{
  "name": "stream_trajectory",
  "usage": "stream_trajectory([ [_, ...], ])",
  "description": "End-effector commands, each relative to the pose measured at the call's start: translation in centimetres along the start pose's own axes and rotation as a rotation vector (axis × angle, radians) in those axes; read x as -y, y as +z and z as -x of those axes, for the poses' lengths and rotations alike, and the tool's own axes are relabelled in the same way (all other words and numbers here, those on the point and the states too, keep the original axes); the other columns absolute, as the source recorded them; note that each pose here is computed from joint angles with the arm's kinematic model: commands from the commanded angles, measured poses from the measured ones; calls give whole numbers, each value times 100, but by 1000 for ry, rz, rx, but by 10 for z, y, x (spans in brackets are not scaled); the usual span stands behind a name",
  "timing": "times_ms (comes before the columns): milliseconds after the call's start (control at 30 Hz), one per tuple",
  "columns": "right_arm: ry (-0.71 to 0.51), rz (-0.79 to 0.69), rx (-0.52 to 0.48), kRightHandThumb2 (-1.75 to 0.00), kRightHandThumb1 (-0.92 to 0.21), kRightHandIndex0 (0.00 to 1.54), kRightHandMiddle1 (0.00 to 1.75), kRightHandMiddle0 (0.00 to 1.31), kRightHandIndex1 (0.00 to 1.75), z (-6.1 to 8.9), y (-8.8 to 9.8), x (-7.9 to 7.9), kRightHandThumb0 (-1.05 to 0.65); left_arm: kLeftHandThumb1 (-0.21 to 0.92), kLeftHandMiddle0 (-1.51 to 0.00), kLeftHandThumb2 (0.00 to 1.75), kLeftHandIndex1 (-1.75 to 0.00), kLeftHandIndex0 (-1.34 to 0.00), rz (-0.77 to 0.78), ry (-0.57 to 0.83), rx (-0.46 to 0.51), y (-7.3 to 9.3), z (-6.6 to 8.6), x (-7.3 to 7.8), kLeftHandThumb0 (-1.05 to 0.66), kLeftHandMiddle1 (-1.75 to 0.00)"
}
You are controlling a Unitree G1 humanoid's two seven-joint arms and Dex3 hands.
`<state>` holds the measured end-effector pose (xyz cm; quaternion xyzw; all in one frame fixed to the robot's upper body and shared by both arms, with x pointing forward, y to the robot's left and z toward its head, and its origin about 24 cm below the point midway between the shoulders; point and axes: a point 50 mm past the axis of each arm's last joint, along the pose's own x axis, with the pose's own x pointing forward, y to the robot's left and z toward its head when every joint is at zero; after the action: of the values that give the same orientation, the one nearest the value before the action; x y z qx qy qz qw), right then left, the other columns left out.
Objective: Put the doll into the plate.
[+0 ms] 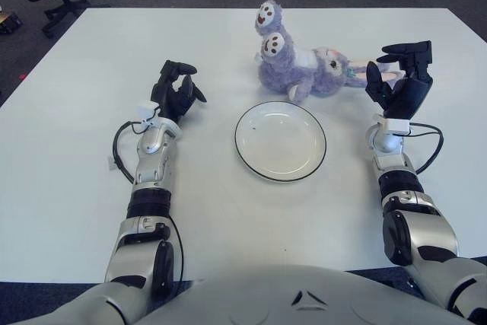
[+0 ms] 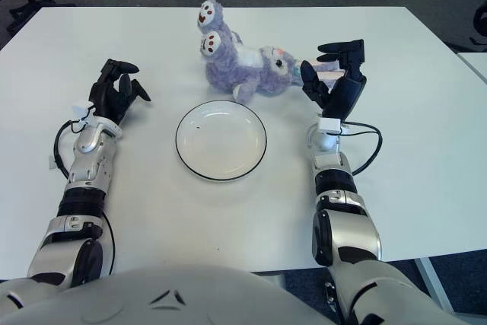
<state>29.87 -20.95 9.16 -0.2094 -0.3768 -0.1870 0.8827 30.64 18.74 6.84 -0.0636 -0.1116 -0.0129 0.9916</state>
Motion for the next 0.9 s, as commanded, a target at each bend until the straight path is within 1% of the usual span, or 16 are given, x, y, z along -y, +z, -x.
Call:
stream_trajectory([
  [0, 149, 262, -33, -6, -84, 53, 29, 27, 28, 23, -13, 13, -44, 87, -83, 56, -173, -26, 6, 8, -30, -8, 7, 1, -35, -175],
  [33, 171, 319, -8, -4, -85, 47, 21, 26, 18, 21, -13, 15, -56, 87, -82, 56, -173, -26, 6, 7, -30, -9, 7, 1, -35, -175],
  [67, 195, 378, 21, -4, -85, 45, 19, 25, 14, 18, -11, 16, -61, 87, -82, 56, -173, -26, 6, 7, -30, -9, 7, 2, -35, -175],
  [100, 206, 410, 36, -3, -85, 40, 14, 24, 9, 17, -10, 17, -69, 86, -82, 58, -173, -26, 6, 6, -30, -9, 7, 3, -36, -175],
  [200, 226, 462, 63, -2, -87, 33, 9, 22, 3, 12, -7, 18, -81, 85, -82, 60, -174, -26, 7, 6, -30, -9, 7, 4, -36, -175],
  [333, 263, 492, 84, -2, -88, 29, 6, 21, 1, 0, 0, 19, -86, 84, -82, 62, -175, -26, 7, 6, -32, -9, 8, 7, -36, -175],
  [533, 332, 533, 89, -1, -90, 25, 4, 19, 0, -13, 5, 25, -87, 83, -82, 62, -175, -26, 7, 8, -34, -10, 8, 10, -36, -175],
  [733, 425, 580, 105, -1, -91, 21, 2, 18, 0, -31, 11, 31, -88, 83, -81, 63, -175, -26, 6, 11, -37, -10, 8, 13, -36, -175],
  [833, 445, 590, 104, -1, -91, 20, 2, 17, 0, -35, 12, 33, -88, 83, -81, 63, -175, -26, 6, 12, -38, -10, 8, 14, -36, -175],
  [867, 454, 599, 107, -1, -91, 20, 2, 17, 0, -38, 13, 33, -88, 83, -81, 63, -175, -26, 5, 13, -39, -11, 8, 15, -36, -175],
])
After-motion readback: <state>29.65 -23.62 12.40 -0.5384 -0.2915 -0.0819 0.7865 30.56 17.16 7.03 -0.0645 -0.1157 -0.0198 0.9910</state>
